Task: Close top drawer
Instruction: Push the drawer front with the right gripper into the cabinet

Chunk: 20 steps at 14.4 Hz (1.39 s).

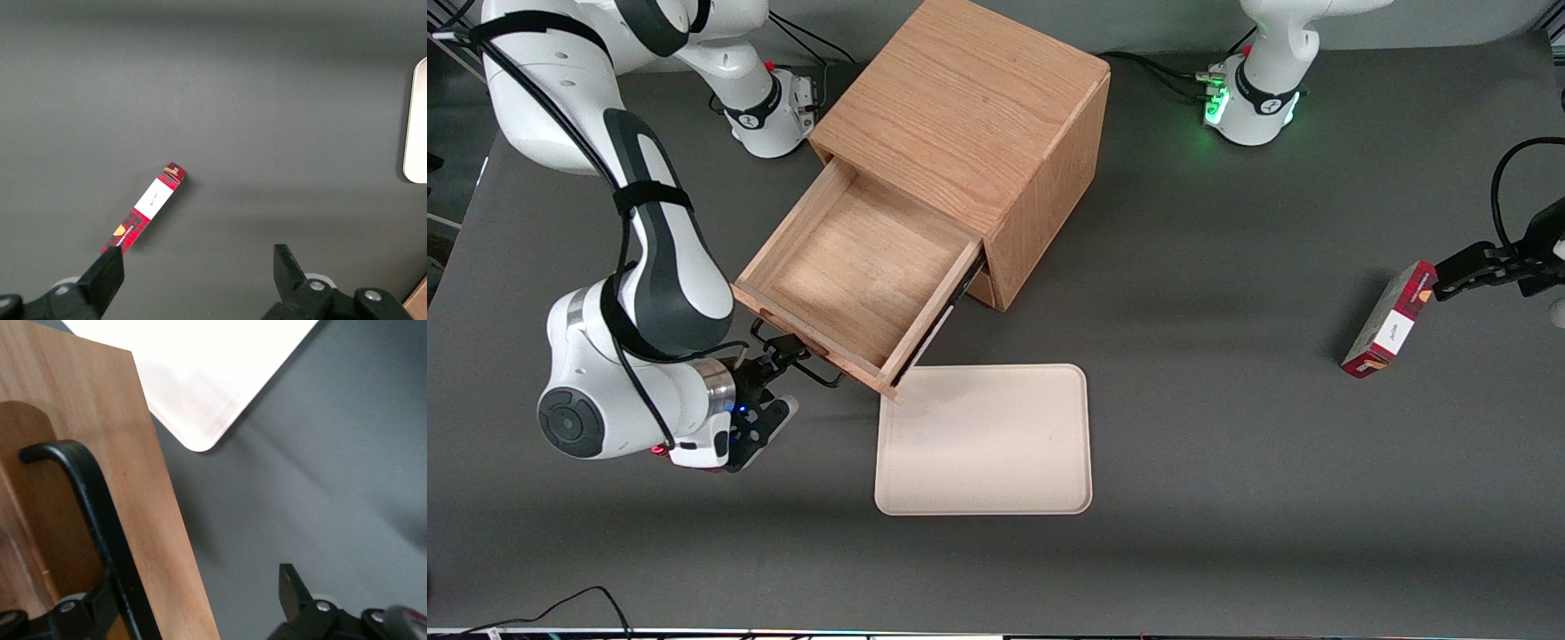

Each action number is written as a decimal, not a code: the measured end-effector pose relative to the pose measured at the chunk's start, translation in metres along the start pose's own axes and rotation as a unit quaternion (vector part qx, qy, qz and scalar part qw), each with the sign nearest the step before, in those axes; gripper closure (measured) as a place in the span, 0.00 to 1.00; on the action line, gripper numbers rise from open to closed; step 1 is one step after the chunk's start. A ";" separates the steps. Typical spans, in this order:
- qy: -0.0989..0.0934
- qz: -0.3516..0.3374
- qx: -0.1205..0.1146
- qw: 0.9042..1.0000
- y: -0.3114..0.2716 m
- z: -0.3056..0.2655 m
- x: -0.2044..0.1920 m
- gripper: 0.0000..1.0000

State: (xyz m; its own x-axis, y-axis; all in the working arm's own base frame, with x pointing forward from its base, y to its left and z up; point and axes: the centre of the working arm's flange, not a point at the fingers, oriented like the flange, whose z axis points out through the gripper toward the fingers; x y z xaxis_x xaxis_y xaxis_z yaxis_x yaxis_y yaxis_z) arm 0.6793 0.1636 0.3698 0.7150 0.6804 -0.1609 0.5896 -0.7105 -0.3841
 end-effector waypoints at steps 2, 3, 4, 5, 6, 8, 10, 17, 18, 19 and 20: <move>0.001 0.005 0.006 1.000 -0.008 -0.003 -0.005 0.00; -0.001 0.009 0.007 1.000 -0.011 -0.003 -0.007 0.00; -0.002 0.014 0.008 1.000 -0.013 -0.003 -0.009 0.00; -0.003 0.018 0.011 1.000 -0.017 -0.002 -0.011 0.00; -0.004 0.019 0.016 1.000 -0.019 -0.001 -0.013 0.00; -0.005 0.022 0.025 0.999 -0.024 0.002 -0.016 0.00; -0.005 0.027 0.033 0.999 -0.028 0.006 -0.019 0.00; 0.000 0.046 0.035 0.998 -0.056 0.016 -0.036 0.00; -0.001 0.047 0.038 0.998 -0.059 0.017 -0.038 0.00; -0.002 0.053 0.040 0.998 -0.063 0.018 -0.040 0.00; -0.002 0.059 0.041 0.997 -0.067 0.019 -0.043 0.00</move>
State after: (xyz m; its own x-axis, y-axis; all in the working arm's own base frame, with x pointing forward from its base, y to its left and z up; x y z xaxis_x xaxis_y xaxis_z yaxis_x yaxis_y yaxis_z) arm 0.6022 0.1855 0.3852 0.7760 0.5935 -0.2136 0.4685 -0.7690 -0.4348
